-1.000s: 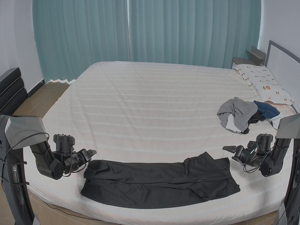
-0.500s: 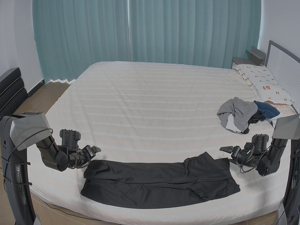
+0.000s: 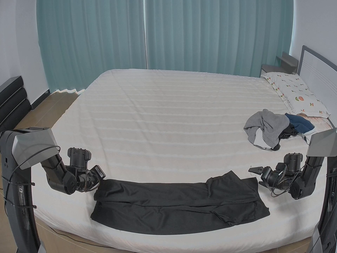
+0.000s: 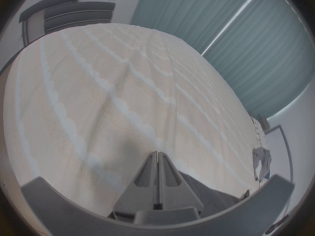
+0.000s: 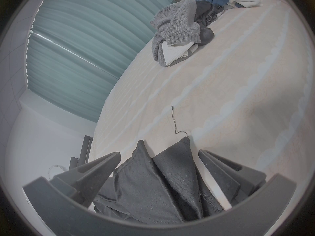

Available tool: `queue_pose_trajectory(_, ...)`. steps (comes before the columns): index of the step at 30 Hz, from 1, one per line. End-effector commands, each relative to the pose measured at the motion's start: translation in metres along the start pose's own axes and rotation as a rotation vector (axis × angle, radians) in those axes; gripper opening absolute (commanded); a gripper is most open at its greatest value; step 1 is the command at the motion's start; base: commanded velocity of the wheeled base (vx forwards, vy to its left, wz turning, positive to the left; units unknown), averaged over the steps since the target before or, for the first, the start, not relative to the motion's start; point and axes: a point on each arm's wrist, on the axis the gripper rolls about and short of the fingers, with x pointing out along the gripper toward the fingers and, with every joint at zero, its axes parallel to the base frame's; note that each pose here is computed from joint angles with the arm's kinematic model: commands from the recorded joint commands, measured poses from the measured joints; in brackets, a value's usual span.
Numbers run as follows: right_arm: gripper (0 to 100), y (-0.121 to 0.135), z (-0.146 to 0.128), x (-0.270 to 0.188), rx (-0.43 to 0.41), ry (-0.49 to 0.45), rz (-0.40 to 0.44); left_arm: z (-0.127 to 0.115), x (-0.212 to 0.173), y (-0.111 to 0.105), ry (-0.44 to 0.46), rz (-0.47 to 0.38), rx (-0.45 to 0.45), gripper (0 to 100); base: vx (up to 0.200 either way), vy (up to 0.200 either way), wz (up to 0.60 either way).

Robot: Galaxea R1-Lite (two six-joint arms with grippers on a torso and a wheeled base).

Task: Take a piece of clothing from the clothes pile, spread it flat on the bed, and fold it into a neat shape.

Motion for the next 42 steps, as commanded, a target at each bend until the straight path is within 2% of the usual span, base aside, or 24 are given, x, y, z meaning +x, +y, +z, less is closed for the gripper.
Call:
queue_pose_trajectory(1,100,-0.002,0.001,-0.001,0.005,-0.005,-0.006,0.010,-0.001,0.002,-0.048,0.005,-0.078,0,0.000,0.000,0.00)
queue_pose_trajectory(9,100,-0.003,0.001,-0.001,0.006,-0.006,-0.008,0.021,-0.001,0.010,-0.096,0.006,-0.125,0,0.000,0.000,0.00)
queue_pose_trajectory(20,100,-0.004,0.000,-0.002,0.010,-0.002,-0.011,0.015,-0.002,0.010,-0.068,0.002,-0.114,0,0.000,0.000,0.00)
queue_pose_trajectory(21,100,-0.004,0.000,-0.002,0.011,0.000,-0.013,0.015,-0.002,0.009,-0.070,-0.001,-0.114,100,0.000,0.000,0.00)
queue_pose_trajectory(31,100,-0.004,-0.001,-0.001,0.007,-0.007,-0.020,0.006,-0.003,-0.002,-0.001,-0.075,-0.085,100,0.000,0.000,0.00)
queue_pose_trajectory(35,100,-0.004,-0.001,0.000,0.007,-0.009,-0.024,-0.002,-0.001,-0.006,0.017,-0.076,-0.066,100,0.000,0.000,0.00)
queue_pose_trajectory(38,100,-0.004,-0.001,0.000,0.004,-0.013,-0.021,-0.009,-0.001,-0.004,0.034,-0.071,-0.002,100,0.000,0.000,0.00)
queue_pose_trajectory(42,100,-0.005,-0.002,0.001,0.003,-0.015,-0.019,-0.012,-0.001,-0.007,0.032,-0.085,0.033,100,0.000,0.000,0.00)
